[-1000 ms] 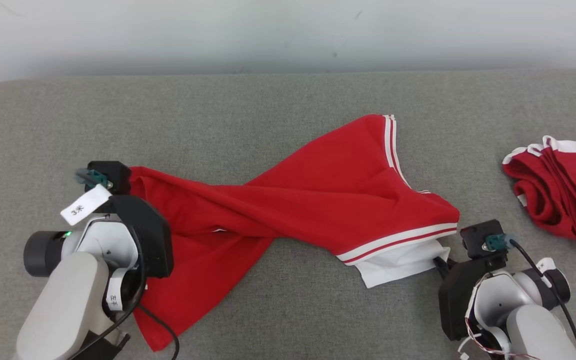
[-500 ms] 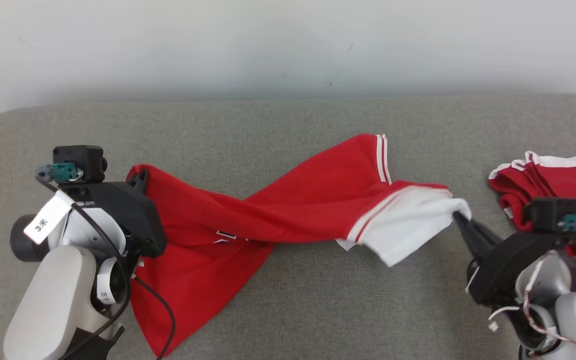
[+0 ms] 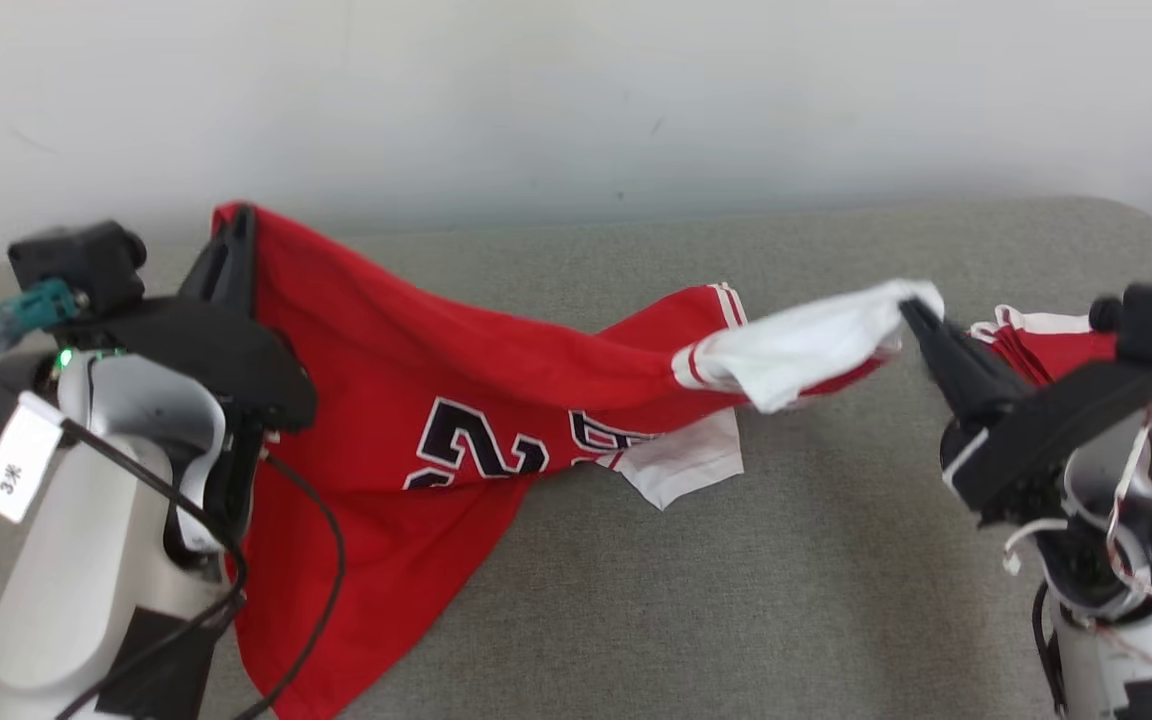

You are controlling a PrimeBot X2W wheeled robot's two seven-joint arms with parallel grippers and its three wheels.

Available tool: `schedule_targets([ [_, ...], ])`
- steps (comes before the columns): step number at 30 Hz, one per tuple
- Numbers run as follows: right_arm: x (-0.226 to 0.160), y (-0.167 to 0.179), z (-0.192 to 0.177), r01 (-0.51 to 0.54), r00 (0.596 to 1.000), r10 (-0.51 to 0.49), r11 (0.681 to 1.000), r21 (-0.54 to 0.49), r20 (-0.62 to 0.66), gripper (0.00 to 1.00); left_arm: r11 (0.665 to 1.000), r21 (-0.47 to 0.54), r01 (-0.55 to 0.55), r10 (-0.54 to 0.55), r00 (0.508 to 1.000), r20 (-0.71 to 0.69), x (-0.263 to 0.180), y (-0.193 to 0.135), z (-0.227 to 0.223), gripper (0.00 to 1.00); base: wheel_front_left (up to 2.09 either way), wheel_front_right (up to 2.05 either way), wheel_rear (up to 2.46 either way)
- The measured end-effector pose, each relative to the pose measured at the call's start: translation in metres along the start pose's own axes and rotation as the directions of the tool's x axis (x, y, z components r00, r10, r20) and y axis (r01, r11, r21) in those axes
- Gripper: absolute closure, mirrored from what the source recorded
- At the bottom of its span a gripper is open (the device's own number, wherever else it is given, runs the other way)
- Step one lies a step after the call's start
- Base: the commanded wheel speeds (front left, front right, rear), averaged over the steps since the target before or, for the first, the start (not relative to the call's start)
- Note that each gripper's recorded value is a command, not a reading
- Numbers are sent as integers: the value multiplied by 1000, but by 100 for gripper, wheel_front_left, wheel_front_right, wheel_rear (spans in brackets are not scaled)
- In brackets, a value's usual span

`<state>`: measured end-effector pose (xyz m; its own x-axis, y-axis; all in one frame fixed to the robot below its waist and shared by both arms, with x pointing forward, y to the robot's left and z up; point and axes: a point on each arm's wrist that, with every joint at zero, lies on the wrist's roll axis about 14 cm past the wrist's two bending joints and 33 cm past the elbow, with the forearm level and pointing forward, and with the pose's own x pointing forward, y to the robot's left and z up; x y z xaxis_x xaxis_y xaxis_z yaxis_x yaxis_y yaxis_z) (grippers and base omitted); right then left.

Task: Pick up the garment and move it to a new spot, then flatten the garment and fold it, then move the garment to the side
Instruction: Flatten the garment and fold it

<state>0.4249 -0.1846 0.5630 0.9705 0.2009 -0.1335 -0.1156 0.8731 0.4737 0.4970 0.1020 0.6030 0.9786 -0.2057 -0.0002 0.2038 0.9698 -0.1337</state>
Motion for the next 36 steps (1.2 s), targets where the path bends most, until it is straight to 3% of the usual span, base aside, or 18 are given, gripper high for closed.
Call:
schedule_targets([
  [15,71,51,88,-182,977,184,983,-33,109,100,999,-33,1,6,977,212,77,-11,64,100,0,0,0],
  [23,136,56,127,-174,965,185,982,-71,188,100,1000,-21,20,-14,972,235,127,-15,53,100,0,0,0],
  [28,169,49,132,-139,959,159,985,-98,234,100,999,-9,47,-43,969,245,154,-22,43,100,0,0,0],
  [36,202,36,178,-85,871,120,992,-95,477,100,995,52,80,-94,926,365,187,-26,51,100,0,0,0],
])
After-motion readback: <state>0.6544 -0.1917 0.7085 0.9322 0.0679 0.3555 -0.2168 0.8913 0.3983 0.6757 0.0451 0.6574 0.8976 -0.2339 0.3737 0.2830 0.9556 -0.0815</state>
